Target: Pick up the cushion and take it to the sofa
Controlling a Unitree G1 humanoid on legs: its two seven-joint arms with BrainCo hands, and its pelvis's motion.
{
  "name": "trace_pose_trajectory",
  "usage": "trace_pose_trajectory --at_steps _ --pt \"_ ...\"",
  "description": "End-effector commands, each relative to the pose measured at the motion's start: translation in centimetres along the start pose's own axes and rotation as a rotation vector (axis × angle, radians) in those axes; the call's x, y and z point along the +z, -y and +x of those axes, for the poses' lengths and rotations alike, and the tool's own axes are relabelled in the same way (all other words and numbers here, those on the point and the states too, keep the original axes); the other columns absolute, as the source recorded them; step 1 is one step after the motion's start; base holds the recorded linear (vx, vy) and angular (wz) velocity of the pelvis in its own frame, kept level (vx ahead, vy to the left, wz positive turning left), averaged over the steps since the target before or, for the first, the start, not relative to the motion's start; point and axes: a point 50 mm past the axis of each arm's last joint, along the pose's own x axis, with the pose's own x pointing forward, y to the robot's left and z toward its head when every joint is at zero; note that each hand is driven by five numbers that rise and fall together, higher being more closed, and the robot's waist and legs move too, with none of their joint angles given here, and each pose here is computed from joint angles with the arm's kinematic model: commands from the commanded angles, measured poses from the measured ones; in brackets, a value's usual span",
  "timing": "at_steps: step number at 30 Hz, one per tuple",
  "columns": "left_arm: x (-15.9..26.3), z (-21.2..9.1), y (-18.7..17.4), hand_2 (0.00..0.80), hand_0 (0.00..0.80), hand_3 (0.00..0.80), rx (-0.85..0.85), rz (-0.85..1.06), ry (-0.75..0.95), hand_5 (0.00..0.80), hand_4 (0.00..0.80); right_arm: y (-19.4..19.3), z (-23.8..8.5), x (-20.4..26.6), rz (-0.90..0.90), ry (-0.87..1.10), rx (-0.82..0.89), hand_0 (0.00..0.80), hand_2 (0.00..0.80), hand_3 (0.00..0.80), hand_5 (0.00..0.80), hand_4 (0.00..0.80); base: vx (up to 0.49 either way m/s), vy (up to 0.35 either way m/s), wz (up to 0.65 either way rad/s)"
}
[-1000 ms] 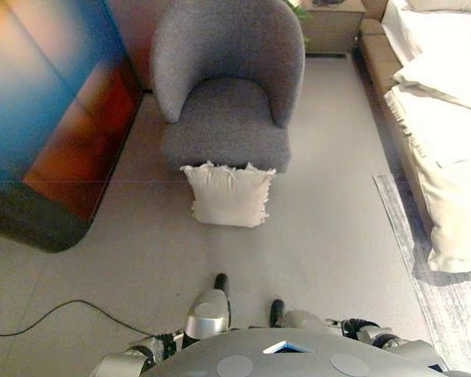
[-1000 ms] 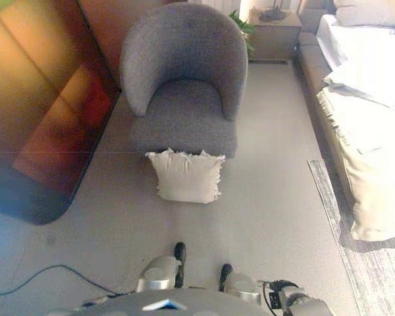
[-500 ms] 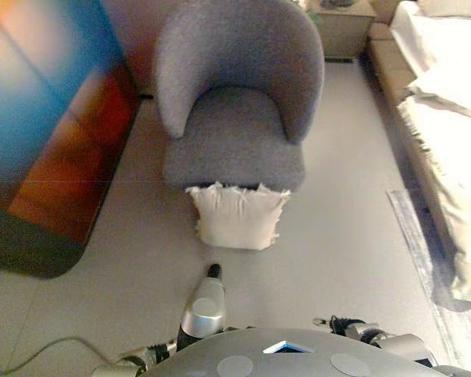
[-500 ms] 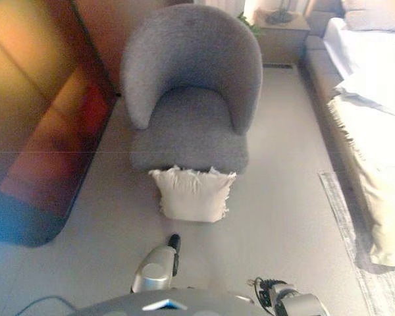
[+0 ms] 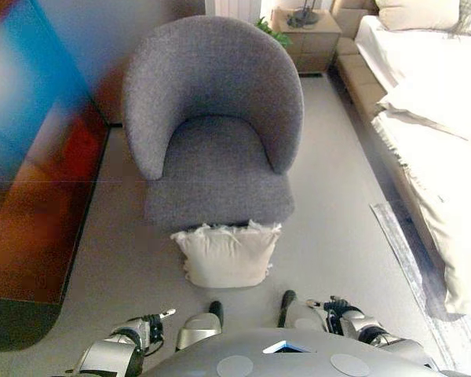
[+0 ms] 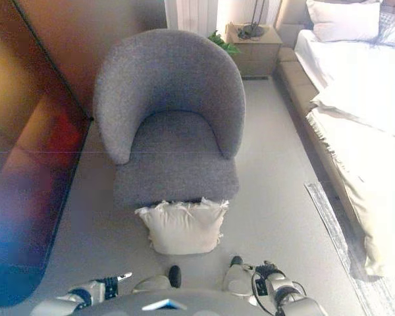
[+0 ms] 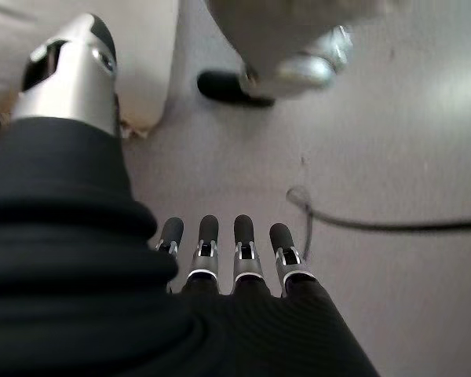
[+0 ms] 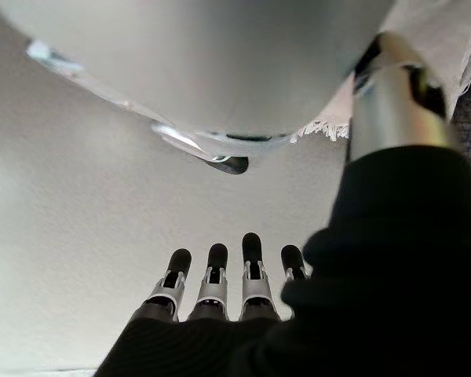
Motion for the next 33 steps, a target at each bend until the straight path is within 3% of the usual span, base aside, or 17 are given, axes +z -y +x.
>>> trace_pose_trajectory --at_steps 1,7,14,19,25,33 --pt "0.3 -0.2 1.2 0.000 0.000 0.000 -0.005 -0.008 -0.006 0.000 0.000 2.2 0.1 0.2 -0.048 0.005 -0.041 0.000 0.000 0.000 0.000 0.000 0.165 -0.183 0.22" --pt "1.4 -0.4 2.3 0.000 0.000 0.000 0.005 -0.011 0.060 0.000 0.000 2.5 0.0 3.0 -0.035 0.093 -0.076 0.000 0.000 0.000 0.000 0.000 -0.013 -0.164 0.11" --pt "8.0 -2.6 4.5 0.000 0.000 0.000 -0.063 -0.145 0.391 0.000 0.000 5.5 -1.3 9.4 0.023 0.342 -0.304 0.000 0.000 0.000 0.000 0.000 -0.249 -0.059 0.16" --pt "14.7 -6.2 4.6 0.000 0.000 0.000 0.010 -0.265 0.626 0.000 0.000 6.8 -4.2 16.8 0.118 0.601 -0.435 0.000 0.000 0.000 0.000 0.000 -0.216 0.081 0.39" --pt "19.9 -10.3 5.3 0.000 0.000 0.000 0.018 -0.317 0.815 0.000 0.000 7.9 -8.2 22.9 0.176 0.812 -0.576 0.000 0.000 0.000 0.000 0.000 -0.090 0.117 0.07" --pt "23.9 -15.4 5.1 0.000 0.000 0.000 0.087 -0.462 1.077 0.000 0.000 10.1 -12.4 26.8 0.270 0.984 -0.705 0.000 0.000 0.000 0.000 0.000 -0.019 0.090 0.09"
